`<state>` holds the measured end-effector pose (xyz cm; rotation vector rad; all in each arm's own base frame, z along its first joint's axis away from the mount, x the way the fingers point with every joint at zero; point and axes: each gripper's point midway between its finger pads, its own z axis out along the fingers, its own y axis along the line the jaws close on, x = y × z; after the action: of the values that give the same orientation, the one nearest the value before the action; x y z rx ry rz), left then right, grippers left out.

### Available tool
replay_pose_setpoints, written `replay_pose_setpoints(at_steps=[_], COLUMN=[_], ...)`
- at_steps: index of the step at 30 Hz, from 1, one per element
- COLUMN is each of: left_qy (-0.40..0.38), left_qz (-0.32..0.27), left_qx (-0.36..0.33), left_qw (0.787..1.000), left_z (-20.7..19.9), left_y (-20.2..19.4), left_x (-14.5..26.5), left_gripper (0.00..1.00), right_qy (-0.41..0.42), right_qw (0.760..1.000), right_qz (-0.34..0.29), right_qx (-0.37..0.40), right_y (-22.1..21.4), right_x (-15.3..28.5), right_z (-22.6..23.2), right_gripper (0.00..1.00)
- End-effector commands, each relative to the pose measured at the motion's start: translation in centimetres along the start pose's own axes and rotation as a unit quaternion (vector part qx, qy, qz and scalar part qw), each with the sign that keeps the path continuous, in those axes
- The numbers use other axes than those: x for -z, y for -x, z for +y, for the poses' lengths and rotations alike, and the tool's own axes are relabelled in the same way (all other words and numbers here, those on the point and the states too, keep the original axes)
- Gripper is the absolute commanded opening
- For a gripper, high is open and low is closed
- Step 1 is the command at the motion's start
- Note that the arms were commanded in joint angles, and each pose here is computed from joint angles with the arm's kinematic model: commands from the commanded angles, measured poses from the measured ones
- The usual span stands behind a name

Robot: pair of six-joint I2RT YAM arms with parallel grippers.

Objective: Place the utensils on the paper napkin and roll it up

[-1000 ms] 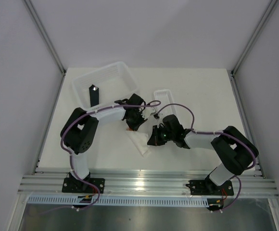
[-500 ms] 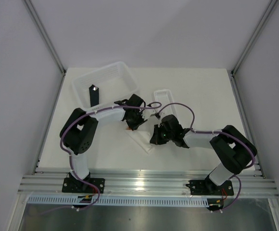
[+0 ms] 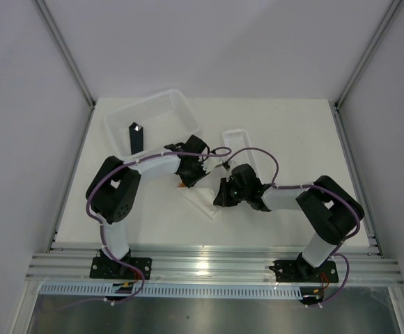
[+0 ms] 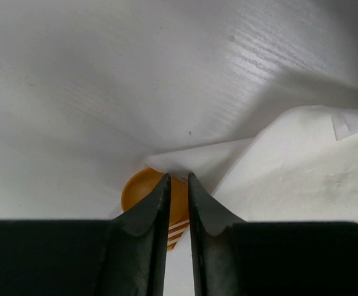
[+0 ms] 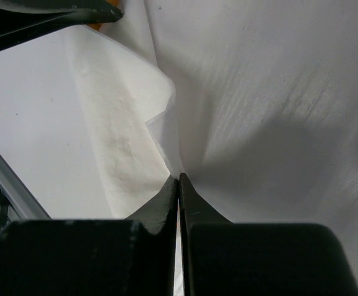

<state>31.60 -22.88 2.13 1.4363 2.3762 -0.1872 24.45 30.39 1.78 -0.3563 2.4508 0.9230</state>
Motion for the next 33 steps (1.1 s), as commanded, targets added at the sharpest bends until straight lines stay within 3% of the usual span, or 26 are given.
replay_pose_setpoints(at_steps=[1,13,17,22,33], left_qy=[0.023,0.075,0.031,-0.045,-0.023], left_qz=[-0.022,-0.067,-0.088,-0.053,-0.016], left_qx=[-0.012,-0.005,-0.034,-0.024,-0.012], left_qw=[0.999,0.995,0.995,0.997,1.000], left_z=[0.9,2.8,-0.6,-5.2,-4.4], left_y=[1.5,4.1,4.9,2.2,0.8], left_x=[2.9,6.4,7.0,3.3,-0.4], left_gripper=[0.22,0.24,0.20,0.19,0.19], right_qy=[-0.037,-0.019,-0.012,-0.005,0.017], right_qw=[0.998,0.998,0.998,0.998,0.998], right_qz=[0.049,0.057,0.055,0.054,0.047], right_qx=[-0.011,-0.022,-0.028,-0.026,-0.024], right_y=[-3.1,-3.7,-3.6,-3.4,-3.3], right_x=[-0.6,-0.8,-0.9,-0.8,-0.6], right_z=[-2.5,-1.9,-1.6,-1.2,-0.3], right_gripper=[0.00,0.00,0.00,0.00,0.00])
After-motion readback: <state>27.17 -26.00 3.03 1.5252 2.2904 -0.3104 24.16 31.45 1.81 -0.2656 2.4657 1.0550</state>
